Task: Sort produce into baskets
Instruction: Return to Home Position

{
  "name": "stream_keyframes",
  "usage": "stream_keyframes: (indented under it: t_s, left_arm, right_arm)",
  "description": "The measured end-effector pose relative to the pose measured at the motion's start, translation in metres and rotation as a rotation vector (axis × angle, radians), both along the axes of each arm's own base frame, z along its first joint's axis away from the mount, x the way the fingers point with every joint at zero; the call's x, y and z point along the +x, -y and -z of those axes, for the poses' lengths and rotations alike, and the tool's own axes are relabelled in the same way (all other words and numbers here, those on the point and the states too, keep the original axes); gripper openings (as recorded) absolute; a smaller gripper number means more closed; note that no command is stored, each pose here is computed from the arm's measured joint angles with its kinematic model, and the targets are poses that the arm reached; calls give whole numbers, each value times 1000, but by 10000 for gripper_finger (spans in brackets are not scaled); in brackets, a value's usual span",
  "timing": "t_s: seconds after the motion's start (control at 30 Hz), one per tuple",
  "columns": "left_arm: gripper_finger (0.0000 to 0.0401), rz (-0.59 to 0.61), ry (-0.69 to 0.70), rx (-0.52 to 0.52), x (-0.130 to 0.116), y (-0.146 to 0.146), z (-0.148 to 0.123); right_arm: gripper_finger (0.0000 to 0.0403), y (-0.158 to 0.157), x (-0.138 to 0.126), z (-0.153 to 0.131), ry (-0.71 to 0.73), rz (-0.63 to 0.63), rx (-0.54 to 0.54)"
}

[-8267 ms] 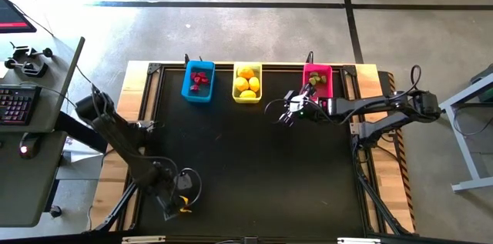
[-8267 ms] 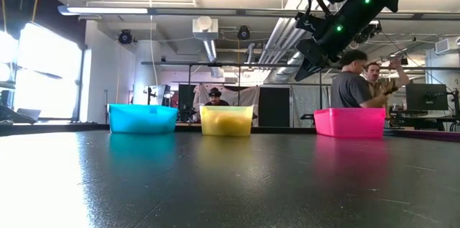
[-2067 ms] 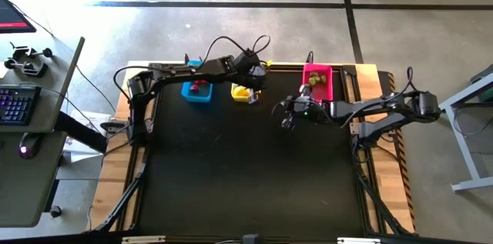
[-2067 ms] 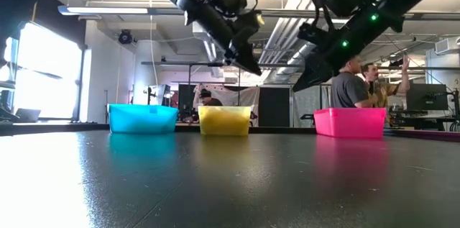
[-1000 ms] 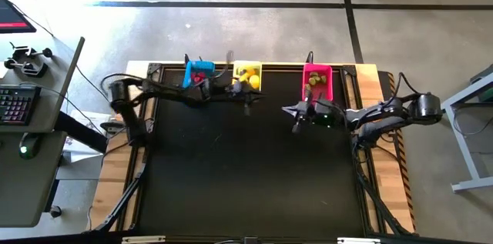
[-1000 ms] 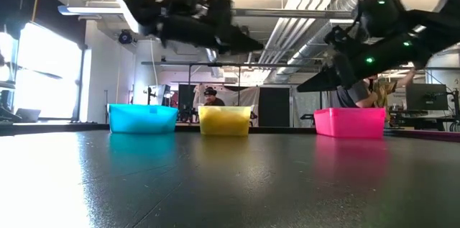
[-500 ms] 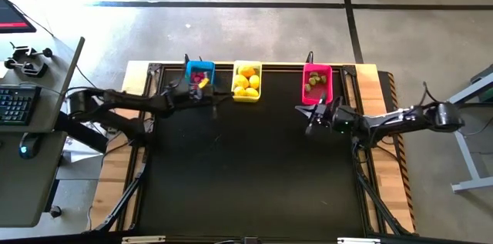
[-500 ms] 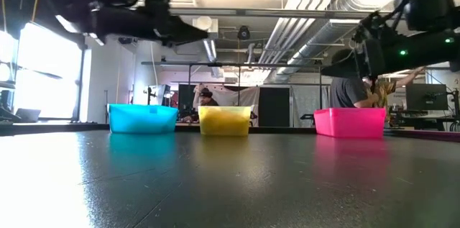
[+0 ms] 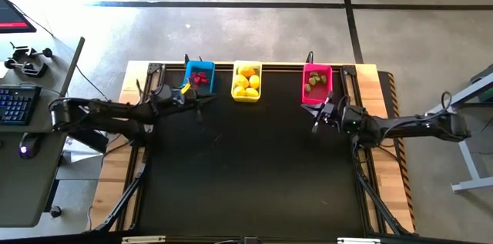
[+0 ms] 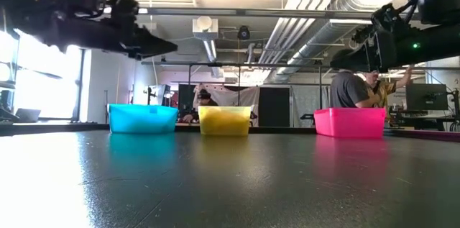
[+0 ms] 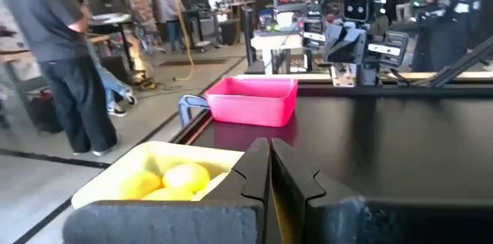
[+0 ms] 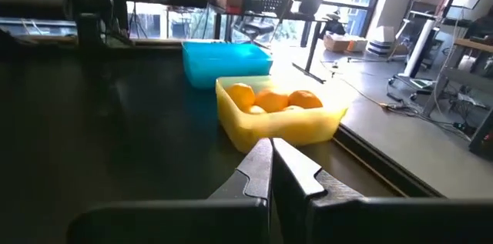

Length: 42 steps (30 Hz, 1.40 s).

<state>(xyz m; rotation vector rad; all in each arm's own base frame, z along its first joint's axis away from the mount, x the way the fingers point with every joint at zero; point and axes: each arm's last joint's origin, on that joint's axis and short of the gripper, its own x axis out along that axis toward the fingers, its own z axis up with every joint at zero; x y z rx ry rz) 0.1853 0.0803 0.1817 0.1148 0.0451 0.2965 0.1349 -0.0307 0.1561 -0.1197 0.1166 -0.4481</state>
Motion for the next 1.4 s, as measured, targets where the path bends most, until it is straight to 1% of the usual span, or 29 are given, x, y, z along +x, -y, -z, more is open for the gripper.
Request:
stream_keyframes:
  t_s: [0.27, 0.37, 0.5, 0.6, 0.73, 0.83, 0.97, 1.13, 1.27, 1.33, 1.4]
  left_arm:
    - [0, -52, 95, -1, -33, 9, 4]
    - [0, -54, 97, -2, -40, 12, 6]
    - [0, -53, 93, -4, -48, 16, 15]
    - [0, -54, 61, -18, -52, 18, 18]
    - [0, -19, 68, -7, -55, 22, 14]
    - [0, -15, 70, -5, -60, 24, 12]
    - [0, -23, 76, -1, -70, 29, 9]
    - [0, -90, 67, -18, -84, 33, 10]
    - [0, -183, 121, -3, -98, 37, 7]
    - [0, -230, 106, -9, -99, 36, 8]
    - [0, -243, 81, -16, -99, 36, 11]
  right_arm:
    - [0, -1, -10, -4, 9, 9, 0]
    - [0, -2, -14, -3, 4, 13, 11]
    - [0, -2, -19, -1, -20, 56, 30]
    - [0, -2, -22, -2, -8, 60, 31]
    - [0, -3, -27, -4, 10, 58, 25]
    - [0, -4, -32, -2, 6, 52, 32]
    - [0, -6, -36, -8, 69, 14, 14]
    - [0, -6, -39, -12, 107, 12, -24]
    - [0, -6, -39, -13, 104, 11, -34]
    - [0, -6, -39, -13, 105, 12, -35]
    - [0, -6, -39, -13, 106, 13, -36]
